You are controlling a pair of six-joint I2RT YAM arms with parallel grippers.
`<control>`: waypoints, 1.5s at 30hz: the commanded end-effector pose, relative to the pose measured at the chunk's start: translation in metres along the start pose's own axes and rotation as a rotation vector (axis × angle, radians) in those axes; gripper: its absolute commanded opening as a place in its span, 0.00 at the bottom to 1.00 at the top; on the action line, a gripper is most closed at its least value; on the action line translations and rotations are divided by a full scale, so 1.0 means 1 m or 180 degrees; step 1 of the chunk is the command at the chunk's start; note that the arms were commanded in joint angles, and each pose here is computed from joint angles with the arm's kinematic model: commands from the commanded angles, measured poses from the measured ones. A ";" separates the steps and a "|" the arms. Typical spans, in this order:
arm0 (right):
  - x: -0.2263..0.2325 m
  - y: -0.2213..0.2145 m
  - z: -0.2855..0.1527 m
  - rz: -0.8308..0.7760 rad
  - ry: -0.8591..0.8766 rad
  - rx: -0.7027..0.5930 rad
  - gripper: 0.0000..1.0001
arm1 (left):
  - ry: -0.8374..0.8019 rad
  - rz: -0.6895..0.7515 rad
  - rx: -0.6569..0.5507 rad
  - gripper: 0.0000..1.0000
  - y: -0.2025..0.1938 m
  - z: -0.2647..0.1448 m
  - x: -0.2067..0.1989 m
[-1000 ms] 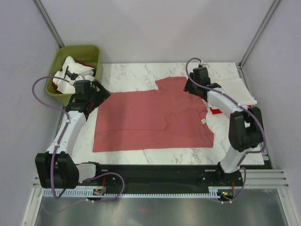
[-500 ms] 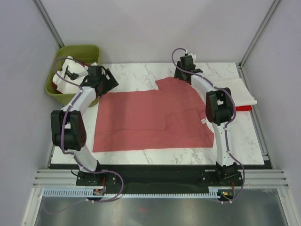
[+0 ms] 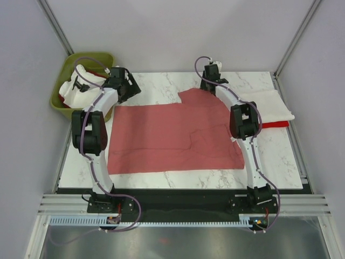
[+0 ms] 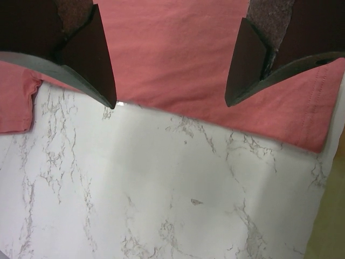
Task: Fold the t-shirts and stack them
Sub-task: Fold the tshirt
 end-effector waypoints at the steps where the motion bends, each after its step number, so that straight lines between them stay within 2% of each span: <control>1: -0.008 0.006 -0.001 0.0029 -0.0086 0.0001 0.54 | 0.0501 -0.0065 0.0075 0.89 0.001 0.012 0.035; 3: -0.015 0.005 0.000 0.0079 -0.0141 0.0023 0.49 | 0.0605 -0.0063 0.0075 0.89 0.000 0.014 0.040; 4: -0.019 0.000 0.001 0.0139 -0.0161 0.0071 0.29 | 0.0646 -0.0067 0.0048 0.89 0.002 0.014 0.041; 5: -0.025 0.001 0.000 0.0252 -0.0135 0.0085 0.17 | 0.0706 -0.0083 0.0049 0.89 0.002 0.014 0.045; 7: -0.045 -0.008 0.006 0.0574 -0.0060 0.0164 0.00 | 0.0742 -0.0103 0.0030 0.89 0.005 0.015 0.049; 12: -0.076 -0.012 0.010 0.0870 -0.0062 0.0222 0.00 | 0.0669 -0.0073 0.0100 0.88 0.003 0.016 0.047; 19: -0.087 -0.004 -0.004 0.0805 -0.0267 0.0125 0.00 | 0.0677 -0.0015 0.0095 0.88 0.004 0.020 0.046; 20: -0.086 -0.002 -0.006 0.0766 -0.0229 0.0092 0.08 | 0.0673 -0.0015 0.0099 0.88 0.004 0.020 0.046; 21: -0.083 0.003 -0.006 0.0765 -0.0137 -0.0011 0.35 | 0.0677 -0.0029 0.0094 0.88 0.004 0.020 0.046; 22: -0.076 0.001 -0.009 0.0733 0.0018 -0.0012 0.49 | 0.0670 -0.0035 0.0086 0.88 0.005 0.019 0.045; 24: -0.063 0.005 -0.011 0.0590 0.0153 -0.0106 0.65 | 0.0639 -0.0034 0.0097 0.88 0.005 0.019 0.043; 25: -0.059 0.005 -0.011 0.0505 0.0188 -0.0121 0.66 | 0.0623 -0.0022 0.0113 0.88 0.004 0.018 0.042; 30: -0.028 0.005 -0.015 0.0165 0.0469 -0.0170 0.65 | 0.0488 0.0048 0.0181 0.88 0.006 0.013 0.037; 38: -0.014 -0.015 -0.005 0.0061 0.0650 0.0054 0.60 | 0.0457 0.0031 0.0183 0.88 0.006 0.011 0.035; 41: -0.020 -0.019 0.001 0.0060 0.0488 0.0156 0.47 | 0.0450 0.0031 0.0189 0.88 0.006 0.008 0.034; 43: -0.025 -0.019 0.001 0.0083 0.0347 0.0156 0.33 | 0.0441 0.0039 0.0178 0.88 0.007 0.007 0.033; 44: -0.028 -0.018 0.000 0.0118 0.0283 0.0163 0.21 | 0.0443 0.0040 0.0176 0.88 0.008 0.006 0.034; 45: -0.032 -0.016 -0.002 0.0137 0.0237 0.0156 0.16 | 0.0440 0.0045 0.0173 0.88 0.008 0.006 0.033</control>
Point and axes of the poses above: each gripper's point midway between its finger pads, its own z axis out along the fingers, its own x axis along the line the jaws close on, y = z × x, the point moved 7 cm from there along -z, back along the fingers, and after that the axes turned 14 degrees about -z, right-handed, at the moved point
